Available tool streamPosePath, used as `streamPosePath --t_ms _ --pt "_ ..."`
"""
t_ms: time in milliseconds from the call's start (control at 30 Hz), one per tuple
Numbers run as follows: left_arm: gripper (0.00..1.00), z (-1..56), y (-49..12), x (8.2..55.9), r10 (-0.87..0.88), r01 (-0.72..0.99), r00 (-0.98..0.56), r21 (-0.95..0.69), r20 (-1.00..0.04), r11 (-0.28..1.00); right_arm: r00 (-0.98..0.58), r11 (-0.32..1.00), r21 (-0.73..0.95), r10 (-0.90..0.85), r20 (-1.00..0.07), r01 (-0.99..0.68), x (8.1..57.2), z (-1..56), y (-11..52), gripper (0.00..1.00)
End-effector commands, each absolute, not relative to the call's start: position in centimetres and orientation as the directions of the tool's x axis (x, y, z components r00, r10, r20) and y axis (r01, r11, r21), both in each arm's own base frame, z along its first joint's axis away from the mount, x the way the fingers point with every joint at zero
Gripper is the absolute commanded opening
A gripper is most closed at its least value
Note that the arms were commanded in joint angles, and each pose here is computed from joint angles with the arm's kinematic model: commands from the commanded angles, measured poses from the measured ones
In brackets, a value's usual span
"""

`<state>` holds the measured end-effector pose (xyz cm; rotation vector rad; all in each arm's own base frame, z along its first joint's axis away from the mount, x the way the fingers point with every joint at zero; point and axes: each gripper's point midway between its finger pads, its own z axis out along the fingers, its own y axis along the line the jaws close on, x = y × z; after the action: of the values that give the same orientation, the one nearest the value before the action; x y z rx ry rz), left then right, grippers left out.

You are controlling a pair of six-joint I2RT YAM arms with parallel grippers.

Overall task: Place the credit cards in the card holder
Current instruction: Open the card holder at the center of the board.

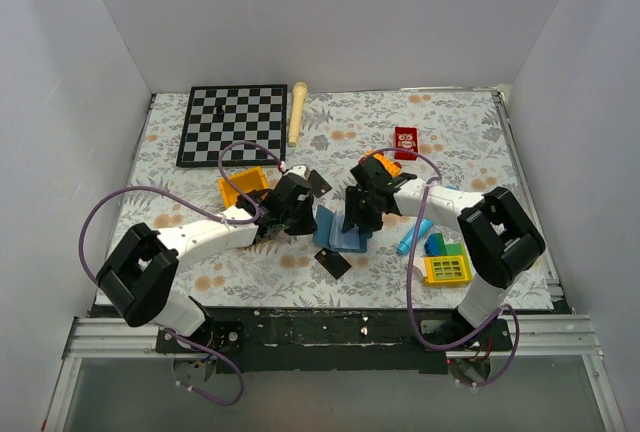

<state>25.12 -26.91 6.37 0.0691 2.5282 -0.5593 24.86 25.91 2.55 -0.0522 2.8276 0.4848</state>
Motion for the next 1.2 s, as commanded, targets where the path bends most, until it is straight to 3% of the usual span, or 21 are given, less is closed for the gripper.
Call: streamPosePath --t_ms 0,100,267,467,533,633,767,800,1167 --pt "0.02 9.9 -27.4 26.0 -0.081 0.195 -0.803 -0.389 -0.59 0.901 -0.988 0.964 0.257 -0.024 -0.154 -0.063 22.0 -2.6 25.2 0.54" --pt "0.03 10.6 -27.0 26.1 -0.092 0.186 -0.792 -0.383 -0.603 0.905 -0.989 0.966 0.25 -0.022 -0.149 -0.06 22.0 -2.8 25.1 0.54" --pt "0.13 12.1 -26.1 26.3 -0.113 0.172 -0.763 -0.37 -0.636 0.913 -0.99 0.967 0.247 -0.027 -0.138 -0.061 21.8 -3.1 25.2 0.54" --pt "0.45 14.8 -25.0 26.6 -0.148 0.167 -0.712 -0.37 -0.687 0.914 -0.99 0.967 0.247 -0.028 -0.135 -0.061 21.8 -3.2 25.2 0.54" --pt "0.48 15.6 -24.9 26.6 -0.153 0.171 -0.702 -0.373 -0.696 0.912 -0.99 0.967 0.247 -0.029 -0.135 -0.062 21.8 -3.2 25.3 0.54" --pt "0.38 16.5 -25.6 26.4 -0.16 0.205 -0.697 -0.408 -0.699 0.89 -0.991 0.968 0.245 -0.03 -0.131 -0.061 21.7 -3.3 25.2 0.54" --pt "0.03 17.4 -28.2 25.4 -0.147 0.322 -0.702 -0.495 -0.697 0.807 -0.991 0.967 0.246 -0.03 -0.128 -0.061 21.7 -3.4 25.3 0.54" --pt "0.0 17.3 -28.7 25.0 -0.139 0.344 -0.706 -0.508 -0.694 0.79 -0.991 0.967 0.247 -0.031 -0.127 -0.062 21.7 -3.4 25.3 0.54" --pt "0.0 13.7 -33.9 22.5 -0.023 0.448 -0.743 -0.522 -0.669 0.726 -0.993 0.97 0.239 -0.022 -0.117 -0.05 21.7 -3.4 25.2 0.53"
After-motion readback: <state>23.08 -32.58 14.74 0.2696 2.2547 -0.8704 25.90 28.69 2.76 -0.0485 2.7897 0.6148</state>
